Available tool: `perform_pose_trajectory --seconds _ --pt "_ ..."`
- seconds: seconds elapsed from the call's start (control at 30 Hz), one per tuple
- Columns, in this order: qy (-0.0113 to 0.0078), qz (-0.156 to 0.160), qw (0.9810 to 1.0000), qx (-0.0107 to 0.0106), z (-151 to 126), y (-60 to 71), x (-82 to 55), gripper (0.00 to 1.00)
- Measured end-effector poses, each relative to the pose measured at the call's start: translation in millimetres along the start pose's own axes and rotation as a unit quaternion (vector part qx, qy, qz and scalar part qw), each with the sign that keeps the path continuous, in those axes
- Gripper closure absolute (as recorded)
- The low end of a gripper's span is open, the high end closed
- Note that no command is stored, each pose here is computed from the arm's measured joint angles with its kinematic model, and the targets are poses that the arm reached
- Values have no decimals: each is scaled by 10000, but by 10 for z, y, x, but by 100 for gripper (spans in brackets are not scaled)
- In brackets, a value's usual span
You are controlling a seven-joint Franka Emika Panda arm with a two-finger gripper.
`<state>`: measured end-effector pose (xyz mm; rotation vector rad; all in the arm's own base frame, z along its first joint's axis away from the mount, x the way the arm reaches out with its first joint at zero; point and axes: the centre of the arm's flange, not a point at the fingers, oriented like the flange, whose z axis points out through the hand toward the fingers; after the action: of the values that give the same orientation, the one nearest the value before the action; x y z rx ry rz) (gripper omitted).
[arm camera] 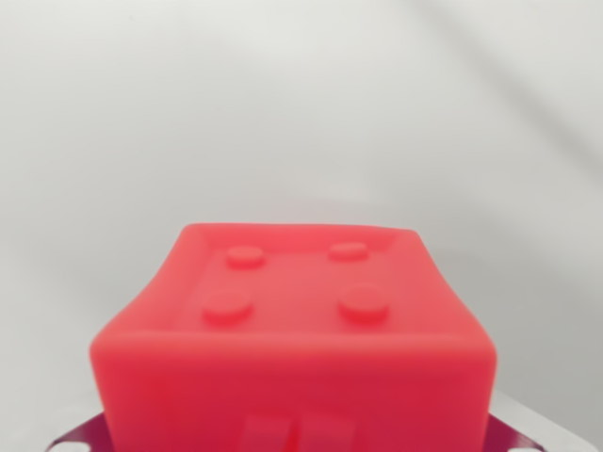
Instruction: Destack cube
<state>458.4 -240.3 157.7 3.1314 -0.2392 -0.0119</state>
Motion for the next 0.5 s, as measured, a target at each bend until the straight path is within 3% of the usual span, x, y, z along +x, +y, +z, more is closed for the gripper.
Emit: perform_pose_trajectory --seconds 0.5 --pt "0 -6 10000 -1 259 0 2 100"
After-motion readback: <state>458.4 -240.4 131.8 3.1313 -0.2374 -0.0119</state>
